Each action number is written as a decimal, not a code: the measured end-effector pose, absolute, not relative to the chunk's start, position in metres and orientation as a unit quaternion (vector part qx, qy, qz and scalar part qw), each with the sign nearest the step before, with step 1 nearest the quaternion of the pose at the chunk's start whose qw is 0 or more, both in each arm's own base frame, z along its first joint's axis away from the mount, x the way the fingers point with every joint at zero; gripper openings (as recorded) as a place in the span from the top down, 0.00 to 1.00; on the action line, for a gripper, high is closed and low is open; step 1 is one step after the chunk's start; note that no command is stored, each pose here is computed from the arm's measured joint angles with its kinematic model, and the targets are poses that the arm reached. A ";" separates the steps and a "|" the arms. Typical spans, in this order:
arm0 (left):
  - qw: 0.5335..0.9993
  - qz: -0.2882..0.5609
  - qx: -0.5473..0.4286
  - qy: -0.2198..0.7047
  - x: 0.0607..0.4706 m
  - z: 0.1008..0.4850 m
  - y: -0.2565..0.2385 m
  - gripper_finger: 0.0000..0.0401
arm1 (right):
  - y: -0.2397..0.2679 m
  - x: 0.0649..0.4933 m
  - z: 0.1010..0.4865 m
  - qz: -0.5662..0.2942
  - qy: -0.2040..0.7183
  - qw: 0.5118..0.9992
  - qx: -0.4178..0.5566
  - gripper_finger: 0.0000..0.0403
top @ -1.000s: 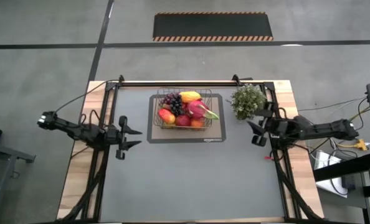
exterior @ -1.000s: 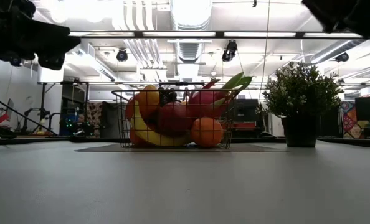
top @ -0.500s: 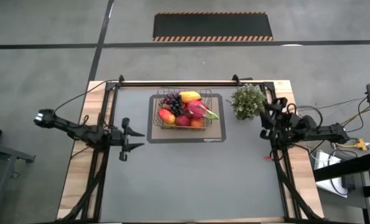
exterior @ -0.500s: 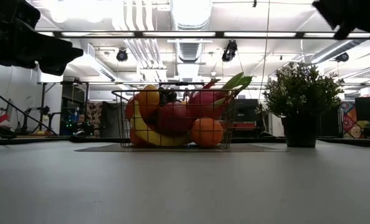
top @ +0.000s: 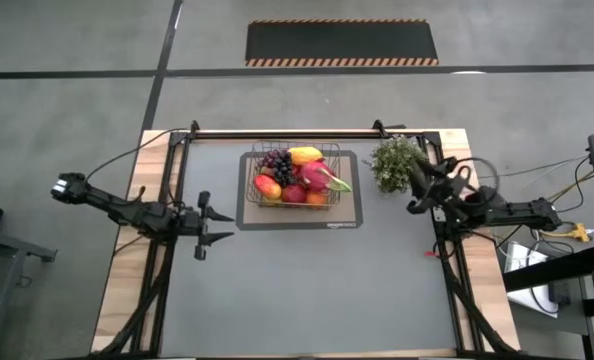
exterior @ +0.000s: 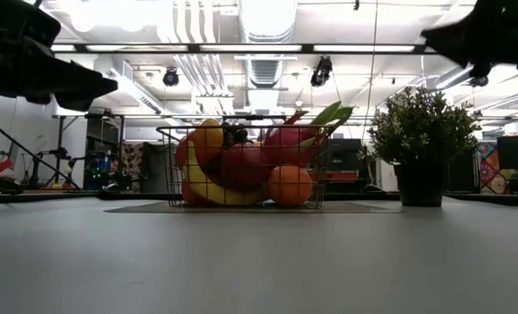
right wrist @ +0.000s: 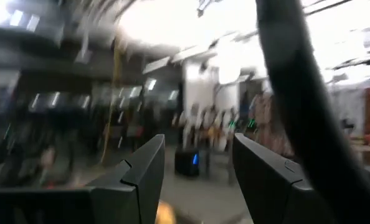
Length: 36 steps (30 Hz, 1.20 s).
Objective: Build produce basket
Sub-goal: Return to Home Position
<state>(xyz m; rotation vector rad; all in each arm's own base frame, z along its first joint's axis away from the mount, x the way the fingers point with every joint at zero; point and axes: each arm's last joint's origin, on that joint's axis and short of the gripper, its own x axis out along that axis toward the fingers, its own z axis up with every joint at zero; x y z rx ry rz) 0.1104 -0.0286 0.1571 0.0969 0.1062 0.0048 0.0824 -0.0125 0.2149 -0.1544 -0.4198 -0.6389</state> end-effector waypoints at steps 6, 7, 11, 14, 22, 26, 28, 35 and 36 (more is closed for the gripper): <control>0.997 0.002 0.052 0.065 0.112 0.155 -0.029 0.62 | -0.008 0.092 0.187 -0.206 -0.081 0.968 -0.118 0.57; 0.996 0.002 0.053 0.066 0.112 0.154 -0.029 0.62 | -0.008 0.093 0.184 -0.197 -0.065 0.971 -0.123 0.57; 0.996 0.002 0.055 0.072 0.112 0.153 -0.029 0.62 | -0.004 0.095 0.176 -0.151 -0.030 0.978 -0.139 0.57; 0.995 0.002 0.057 0.077 0.113 0.152 -0.029 0.62 | -0.003 0.096 0.172 -0.127 -0.013 0.982 -0.142 0.57; 0.994 0.002 0.061 0.088 0.114 0.150 -0.030 0.62 | -0.002 0.096 0.173 -0.108 -0.032 0.993 -0.041 0.57; 0.994 0.001 0.063 0.093 0.114 0.149 -0.030 0.62 | -0.002 0.096 0.175 -0.105 -0.050 0.992 0.045 0.57; 0.993 0.002 0.063 0.095 0.115 0.148 -0.030 0.62 | -0.002 0.097 0.173 -0.105 -0.042 0.992 0.064 0.57; 0.993 0.001 0.066 0.102 0.115 0.147 -0.030 0.62 | -0.002 0.099 0.171 -0.106 -0.026 0.993 0.051 0.57; 0.993 0.001 0.066 0.103 0.115 0.147 -0.030 0.62 | -0.002 0.099 0.171 -0.106 -0.025 0.993 0.051 0.57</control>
